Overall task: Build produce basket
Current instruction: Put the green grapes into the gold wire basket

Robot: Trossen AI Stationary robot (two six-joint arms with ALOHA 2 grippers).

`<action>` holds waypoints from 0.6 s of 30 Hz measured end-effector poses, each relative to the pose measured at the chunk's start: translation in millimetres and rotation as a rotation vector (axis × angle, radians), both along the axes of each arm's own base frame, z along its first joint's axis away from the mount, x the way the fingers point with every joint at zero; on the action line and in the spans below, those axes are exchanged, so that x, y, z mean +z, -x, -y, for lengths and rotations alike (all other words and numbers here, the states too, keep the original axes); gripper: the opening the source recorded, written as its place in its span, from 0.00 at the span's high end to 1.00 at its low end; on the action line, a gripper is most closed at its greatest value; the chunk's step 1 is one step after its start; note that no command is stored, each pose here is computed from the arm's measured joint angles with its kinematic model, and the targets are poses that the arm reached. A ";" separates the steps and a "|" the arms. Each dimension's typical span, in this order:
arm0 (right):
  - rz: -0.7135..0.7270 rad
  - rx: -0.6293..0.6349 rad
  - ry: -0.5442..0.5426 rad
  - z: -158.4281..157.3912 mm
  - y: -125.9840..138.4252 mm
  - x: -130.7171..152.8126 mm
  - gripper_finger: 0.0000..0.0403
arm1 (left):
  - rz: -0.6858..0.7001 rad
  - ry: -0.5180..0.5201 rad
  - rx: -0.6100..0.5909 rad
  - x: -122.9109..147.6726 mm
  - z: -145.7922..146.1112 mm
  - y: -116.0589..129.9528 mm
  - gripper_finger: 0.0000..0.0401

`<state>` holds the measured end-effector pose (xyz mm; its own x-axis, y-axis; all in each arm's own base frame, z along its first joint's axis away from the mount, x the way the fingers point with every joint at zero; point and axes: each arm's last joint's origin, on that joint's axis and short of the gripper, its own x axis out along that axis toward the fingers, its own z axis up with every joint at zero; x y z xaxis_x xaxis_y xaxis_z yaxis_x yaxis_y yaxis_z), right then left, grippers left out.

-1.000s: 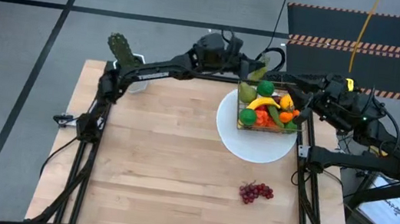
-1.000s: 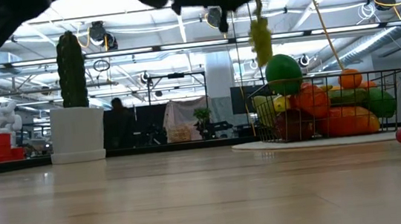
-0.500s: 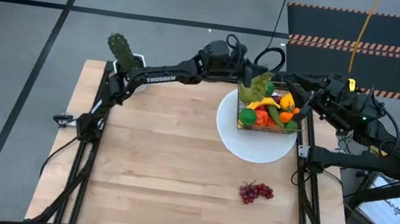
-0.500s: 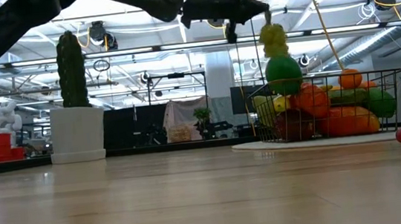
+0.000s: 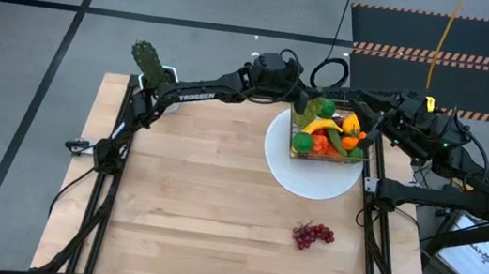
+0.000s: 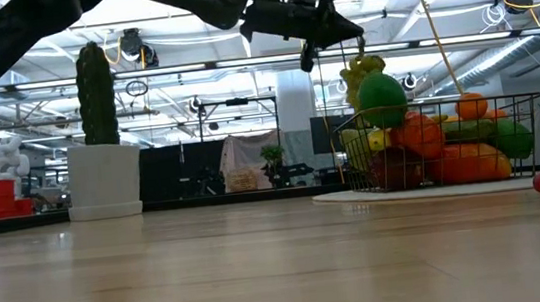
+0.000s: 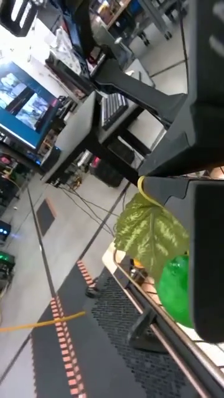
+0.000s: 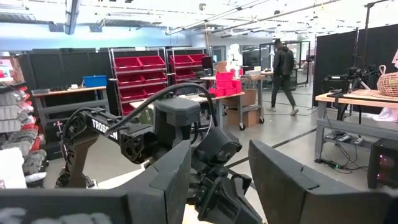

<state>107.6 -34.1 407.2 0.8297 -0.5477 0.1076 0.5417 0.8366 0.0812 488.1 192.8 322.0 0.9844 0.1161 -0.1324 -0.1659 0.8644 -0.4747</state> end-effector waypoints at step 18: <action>-0.001 0.000 0.002 0.0 0.0 0.0 0.62 | -0.092 -0.282 -0.015 -5.0 17.7 -6.2 0.74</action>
